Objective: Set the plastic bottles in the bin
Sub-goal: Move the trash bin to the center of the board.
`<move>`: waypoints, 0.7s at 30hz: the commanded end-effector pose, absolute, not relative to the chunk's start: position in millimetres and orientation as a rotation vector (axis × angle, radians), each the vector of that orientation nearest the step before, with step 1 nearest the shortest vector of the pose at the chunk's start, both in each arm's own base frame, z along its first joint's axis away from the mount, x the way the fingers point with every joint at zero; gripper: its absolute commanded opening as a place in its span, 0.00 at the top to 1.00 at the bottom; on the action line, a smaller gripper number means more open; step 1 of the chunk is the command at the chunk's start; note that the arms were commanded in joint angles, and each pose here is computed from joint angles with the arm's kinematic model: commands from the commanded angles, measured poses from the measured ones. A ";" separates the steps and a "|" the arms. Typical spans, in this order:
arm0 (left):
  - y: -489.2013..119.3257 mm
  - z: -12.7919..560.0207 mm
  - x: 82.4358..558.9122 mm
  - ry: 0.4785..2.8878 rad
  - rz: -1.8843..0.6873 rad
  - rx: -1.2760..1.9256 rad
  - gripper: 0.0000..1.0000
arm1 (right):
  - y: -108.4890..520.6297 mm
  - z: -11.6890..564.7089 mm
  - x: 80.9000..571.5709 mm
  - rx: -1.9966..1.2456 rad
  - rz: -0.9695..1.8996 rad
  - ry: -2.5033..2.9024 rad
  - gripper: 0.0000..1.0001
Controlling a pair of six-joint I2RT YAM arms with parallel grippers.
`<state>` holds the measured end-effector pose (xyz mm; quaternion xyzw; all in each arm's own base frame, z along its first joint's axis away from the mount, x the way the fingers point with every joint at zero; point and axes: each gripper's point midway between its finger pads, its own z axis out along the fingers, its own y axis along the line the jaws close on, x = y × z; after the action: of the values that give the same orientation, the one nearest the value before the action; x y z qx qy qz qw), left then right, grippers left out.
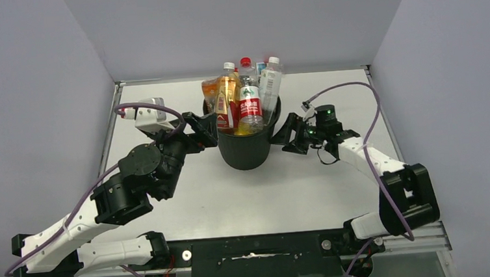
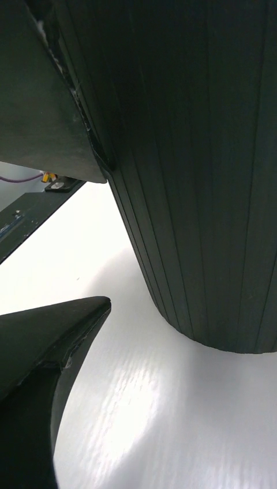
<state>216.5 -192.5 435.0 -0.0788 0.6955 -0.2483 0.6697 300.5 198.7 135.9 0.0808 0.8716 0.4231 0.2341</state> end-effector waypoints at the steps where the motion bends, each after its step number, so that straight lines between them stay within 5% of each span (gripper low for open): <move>1: -179.7 463.5 210.9 1.519 -0.624 -0.217 0.13 | 228.8 167.7 345.9 0.136 1.221 2.226 0.26; 21: -170.0 465.1 214.5 1.512 -0.545 -0.206 0.13 | 339.0 130.6 431.3 -0.082 1.368 2.264 0.21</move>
<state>214.4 -180.5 444.1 -0.0746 0.6910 -0.2384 0.6784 407.3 317.6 98.5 0.0045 0.8592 0.4680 0.2066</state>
